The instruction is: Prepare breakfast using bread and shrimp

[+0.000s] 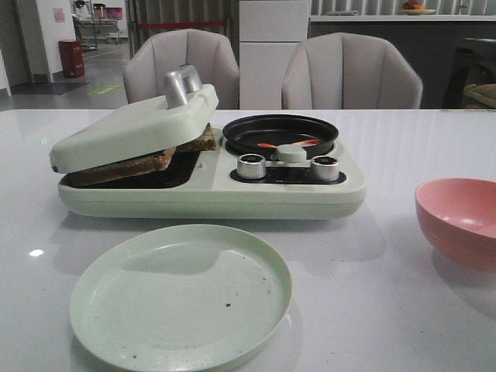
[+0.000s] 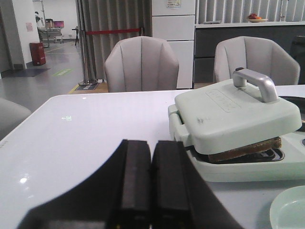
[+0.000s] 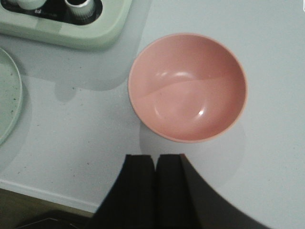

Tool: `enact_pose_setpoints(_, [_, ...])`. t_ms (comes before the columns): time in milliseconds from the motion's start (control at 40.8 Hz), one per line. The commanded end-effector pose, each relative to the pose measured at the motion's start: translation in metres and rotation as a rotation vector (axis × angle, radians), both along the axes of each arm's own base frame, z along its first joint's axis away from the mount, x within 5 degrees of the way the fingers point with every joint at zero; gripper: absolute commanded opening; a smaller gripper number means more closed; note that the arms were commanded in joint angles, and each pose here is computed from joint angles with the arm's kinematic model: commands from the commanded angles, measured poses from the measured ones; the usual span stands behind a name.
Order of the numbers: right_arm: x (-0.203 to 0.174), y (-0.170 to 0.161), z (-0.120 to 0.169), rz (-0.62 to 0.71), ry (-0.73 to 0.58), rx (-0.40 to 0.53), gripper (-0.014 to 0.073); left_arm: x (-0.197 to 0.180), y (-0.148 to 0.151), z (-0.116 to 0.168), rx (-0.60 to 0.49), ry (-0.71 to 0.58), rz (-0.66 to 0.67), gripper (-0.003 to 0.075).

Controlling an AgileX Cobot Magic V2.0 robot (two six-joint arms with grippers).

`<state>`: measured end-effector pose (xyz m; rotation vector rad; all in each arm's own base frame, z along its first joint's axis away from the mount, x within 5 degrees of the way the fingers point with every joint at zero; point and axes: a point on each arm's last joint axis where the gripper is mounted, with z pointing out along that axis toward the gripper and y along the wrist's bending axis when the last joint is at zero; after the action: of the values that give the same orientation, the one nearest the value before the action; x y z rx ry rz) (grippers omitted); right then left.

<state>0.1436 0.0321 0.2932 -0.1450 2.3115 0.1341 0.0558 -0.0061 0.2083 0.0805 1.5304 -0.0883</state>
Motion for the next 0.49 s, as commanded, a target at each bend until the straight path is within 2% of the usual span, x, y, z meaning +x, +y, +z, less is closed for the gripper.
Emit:
enact_pose_setpoints(0, [-0.007,-0.004,0.023,0.009,-0.174,-0.005,0.0046,-0.001,0.001,-0.001,-0.021,-0.075,0.004,0.0102])
enact_pose_setpoints(221, [-0.034,-0.018,0.031,0.011,-0.462,-0.099,0.0046,-0.001,0.001,-0.001,-0.021,-0.075,0.004,0.0101])
enact_pose_setpoints(466, [-0.073,-0.03,-0.01,-0.066,-0.689,-0.091,0.0046,-0.001,0.001,-0.001,-0.021,-0.075,0.004,0.0102])
